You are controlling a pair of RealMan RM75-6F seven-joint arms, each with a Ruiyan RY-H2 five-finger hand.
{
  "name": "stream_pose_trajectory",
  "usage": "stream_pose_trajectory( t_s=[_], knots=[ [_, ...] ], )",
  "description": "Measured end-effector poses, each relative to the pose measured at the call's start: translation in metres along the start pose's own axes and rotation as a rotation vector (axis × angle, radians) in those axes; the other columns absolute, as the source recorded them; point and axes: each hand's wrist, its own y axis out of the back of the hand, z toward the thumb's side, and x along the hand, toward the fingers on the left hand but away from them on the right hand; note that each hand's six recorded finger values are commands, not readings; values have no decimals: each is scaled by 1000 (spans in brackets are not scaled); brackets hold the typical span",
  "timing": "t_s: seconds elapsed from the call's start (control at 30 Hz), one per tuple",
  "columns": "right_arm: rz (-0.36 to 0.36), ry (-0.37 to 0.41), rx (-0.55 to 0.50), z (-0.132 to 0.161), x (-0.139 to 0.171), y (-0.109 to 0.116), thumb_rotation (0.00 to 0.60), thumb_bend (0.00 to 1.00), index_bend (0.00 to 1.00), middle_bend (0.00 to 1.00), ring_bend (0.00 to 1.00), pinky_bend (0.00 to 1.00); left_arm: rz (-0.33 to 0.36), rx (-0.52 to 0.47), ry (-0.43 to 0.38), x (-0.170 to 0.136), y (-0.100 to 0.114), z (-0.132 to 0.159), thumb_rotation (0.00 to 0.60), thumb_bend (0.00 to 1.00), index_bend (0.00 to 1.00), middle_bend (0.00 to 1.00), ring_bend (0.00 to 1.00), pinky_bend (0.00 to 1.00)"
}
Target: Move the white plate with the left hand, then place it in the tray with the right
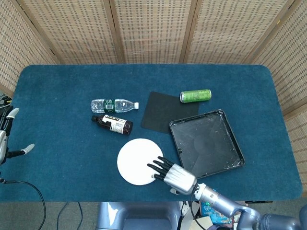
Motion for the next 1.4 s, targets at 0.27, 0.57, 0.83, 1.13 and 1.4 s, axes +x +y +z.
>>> stream_pose_trajectory(
  t_s=[0.27, 0.57, 0.83, 1.13, 1.4],
  knots=[
    [-10, 28, 59, 4, -27, -15, 600, 141, 301, 0, 0, 0, -31, -35, -26, 2, -6, 4, 600, 0, 0, 0, 0, 0],
    [-2, 46, 169, 3, -51, -27, 600, 142, 306, 0, 0, 0, -34, -43, -29, 3, -8, 2, 600, 0, 0, 0, 0, 0],
    [-11, 51, 187, 8, -63, -28, 600, 178, 311, 0, 0, 0, -30, -46, -31, 4, -8, 2, 600, 0, 0, 0, 0, 0],
    [-34, 28, 178, 7, -74, -28, 600, 276, 316, 0, 0, 0, -29, -51, -30, 5, -8, 1, 600, 0, 0, 0, 0, 0],
    [-37, -8, 166, 1, -85, -31, 600, 472, 328, 0, 0, 0, -34, -53, -29, 5, -10, 0, 600, 0, 0, 0, 0, 0]
  ],
)
